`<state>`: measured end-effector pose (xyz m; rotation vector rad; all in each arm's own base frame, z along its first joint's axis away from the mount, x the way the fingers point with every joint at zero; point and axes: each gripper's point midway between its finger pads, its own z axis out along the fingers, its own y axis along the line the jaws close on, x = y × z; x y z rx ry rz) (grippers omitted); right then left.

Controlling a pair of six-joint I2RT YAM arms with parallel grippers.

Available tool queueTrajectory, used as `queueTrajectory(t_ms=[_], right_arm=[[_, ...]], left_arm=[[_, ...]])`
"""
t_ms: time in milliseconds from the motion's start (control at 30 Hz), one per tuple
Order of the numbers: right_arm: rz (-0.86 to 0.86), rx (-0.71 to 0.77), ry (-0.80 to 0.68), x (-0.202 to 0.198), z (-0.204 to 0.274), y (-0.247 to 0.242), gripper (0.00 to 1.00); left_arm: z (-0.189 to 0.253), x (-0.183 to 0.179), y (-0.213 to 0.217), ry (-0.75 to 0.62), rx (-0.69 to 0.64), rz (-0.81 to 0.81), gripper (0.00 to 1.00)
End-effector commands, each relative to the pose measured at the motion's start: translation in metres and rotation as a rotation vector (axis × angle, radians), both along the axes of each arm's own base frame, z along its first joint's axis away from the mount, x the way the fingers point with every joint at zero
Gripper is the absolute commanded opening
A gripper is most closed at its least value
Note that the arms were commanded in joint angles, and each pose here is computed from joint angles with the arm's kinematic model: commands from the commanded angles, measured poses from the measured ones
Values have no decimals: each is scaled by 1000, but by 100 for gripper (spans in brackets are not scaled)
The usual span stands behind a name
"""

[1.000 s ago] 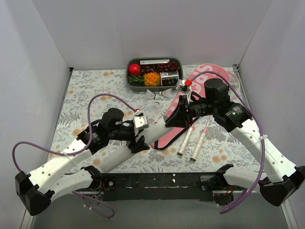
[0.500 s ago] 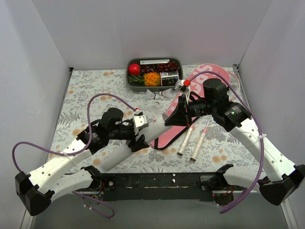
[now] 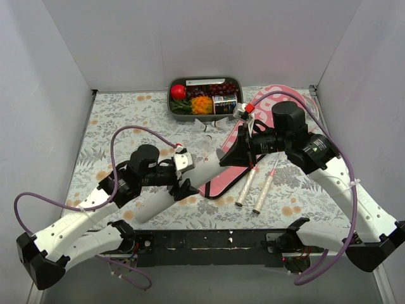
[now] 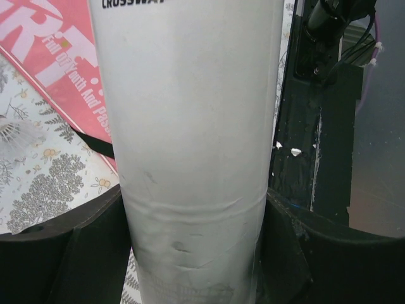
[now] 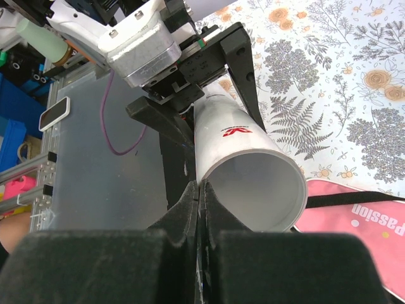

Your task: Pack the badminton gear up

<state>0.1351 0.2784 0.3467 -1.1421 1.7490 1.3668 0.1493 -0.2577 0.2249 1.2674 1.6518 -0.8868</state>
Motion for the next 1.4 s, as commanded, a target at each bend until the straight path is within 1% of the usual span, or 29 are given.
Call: queueTrajectory(t_ms=[0,533,700,933,1033,1100,1200,1233,1300,1333,1367], right_arm=[[-10,5,-75,-4,23,-7,1],[-73,16,-109,9,45,-18,1],[-101,18,-119,15,48,-26,1],[-80,42,-107,14,47,-25,1],[-107,35,-115,20,47,-28,1],[-145,19,-122,25,45,-31,1],[-277,-64,-106,48,27,-40,1],[-370,-133,-92,65,11,-48,1],[-487,-213,-57,84,-8,-61,1],[-607,-294,-49,104,-25,-75,1],[-681,-353,-8,114,-44,-91,1]], left_arm=[[19,1,0,-51,-68,13,2],[14,-4,6,-69,-86,17,2],[13,-4,5,-65,-86,17,2],[10,-3,3,-60,-78,11,2],[12,-4,3,-62,-81,12,2],[12,-4,4,-63,-83,12,2],[15,-5,4,-68,-90,8,2],[16,-6,3,-69,-93,5,2],[19,-7,4,-76,-101,2,2],[22,-7,3,-78,-107,0,2],[23,-8,3,-81,-110,-5,2]])
